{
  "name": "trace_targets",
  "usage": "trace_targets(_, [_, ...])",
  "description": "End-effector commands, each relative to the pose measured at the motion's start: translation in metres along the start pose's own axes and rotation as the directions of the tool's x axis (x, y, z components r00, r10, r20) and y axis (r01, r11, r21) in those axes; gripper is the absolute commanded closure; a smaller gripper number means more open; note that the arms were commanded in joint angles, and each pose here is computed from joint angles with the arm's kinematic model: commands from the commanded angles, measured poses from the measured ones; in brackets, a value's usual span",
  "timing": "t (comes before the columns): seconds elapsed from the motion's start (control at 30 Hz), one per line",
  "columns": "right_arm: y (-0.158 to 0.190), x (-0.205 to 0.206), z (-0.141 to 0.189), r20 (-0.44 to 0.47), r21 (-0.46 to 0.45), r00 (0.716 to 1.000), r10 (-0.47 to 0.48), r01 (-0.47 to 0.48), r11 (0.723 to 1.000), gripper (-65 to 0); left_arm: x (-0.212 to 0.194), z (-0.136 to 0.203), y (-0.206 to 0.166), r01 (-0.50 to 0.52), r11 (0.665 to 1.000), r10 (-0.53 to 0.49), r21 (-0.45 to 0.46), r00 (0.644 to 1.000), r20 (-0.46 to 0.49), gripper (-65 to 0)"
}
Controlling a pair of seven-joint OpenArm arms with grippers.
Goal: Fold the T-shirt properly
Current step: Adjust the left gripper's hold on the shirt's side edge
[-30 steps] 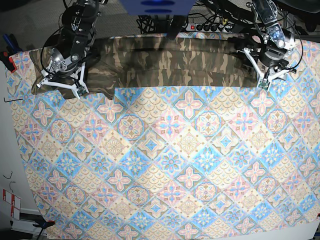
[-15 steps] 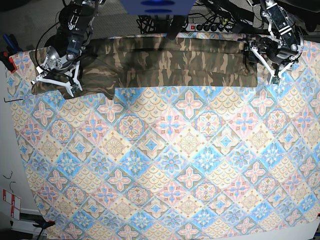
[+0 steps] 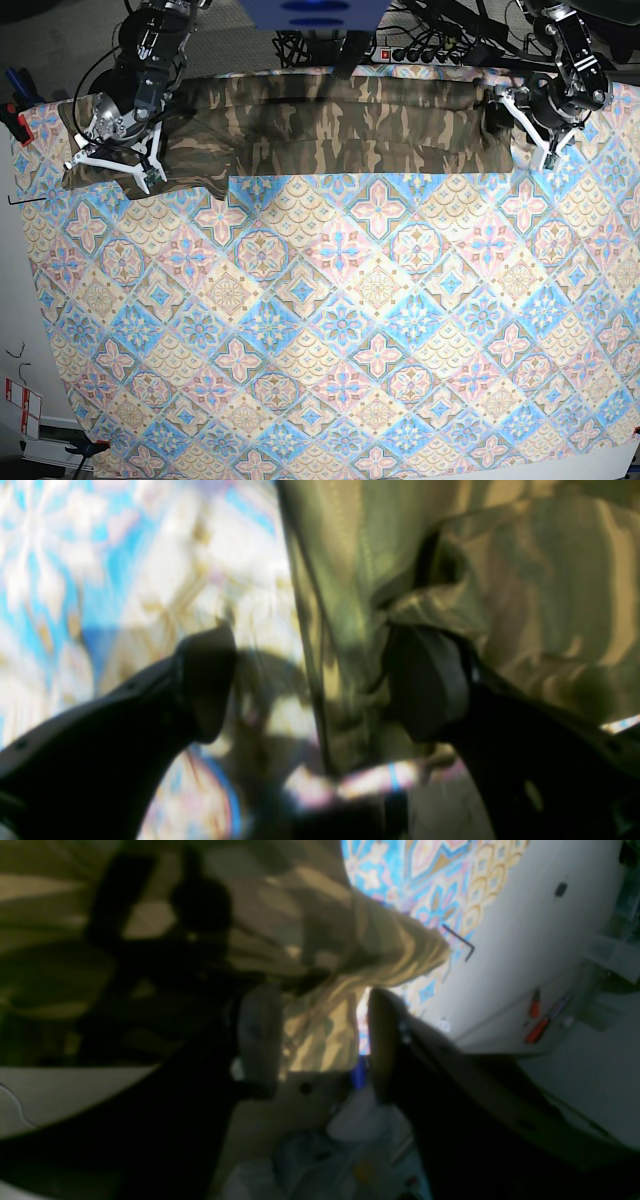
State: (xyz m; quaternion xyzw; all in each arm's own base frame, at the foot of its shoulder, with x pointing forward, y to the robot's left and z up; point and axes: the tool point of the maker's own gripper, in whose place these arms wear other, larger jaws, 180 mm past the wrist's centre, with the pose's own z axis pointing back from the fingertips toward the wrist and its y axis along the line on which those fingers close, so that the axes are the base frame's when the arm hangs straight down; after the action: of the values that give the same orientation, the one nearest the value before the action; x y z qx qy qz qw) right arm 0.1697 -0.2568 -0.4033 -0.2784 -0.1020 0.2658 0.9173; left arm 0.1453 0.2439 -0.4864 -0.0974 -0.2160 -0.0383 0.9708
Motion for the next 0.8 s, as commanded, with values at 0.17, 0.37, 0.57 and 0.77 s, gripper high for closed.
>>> trace_targets(0.17, [-0.008, 0.002, 0.003, 0.006, -0.027, 1.0, -0.006, 0.006, 1.0, -26.3, -0.05, -0.038, -0.03, -0.031, 0.994, 0.007, -0.102, 0.973, -0.229, -20.6])
trace_targets(0.37, [-0.009, 0.001, 0.003, 0.002, -0.032, 1.0, -0.002, 0.002, 0.999, -26.3, -0.056, -0.044, -0.039, -0.027, 0.991, -0.009, -0.133, 0.965, -0.261, -8.2])
trace_targets(0.57, [-0.01, 0.002, 0.003, 0.004, -0.034, 1.0, -0.004, 0.004, 0.999, -26.3, -0.051, -0.039, -0.023, -0.009, 0.994, -0.02, -0.111, 0.966, -0.257, -1.9])
trace_targets(0.77, [-0.01, 0.003, 0.002, 0.006, -0.033, 1.0, -0.004, 0.005, 0.999, -26.3, -0.024, -0.028, -0.017, 0.065, 0.995, -0.08, -0.08, 0.978, -0.195, -1.9])
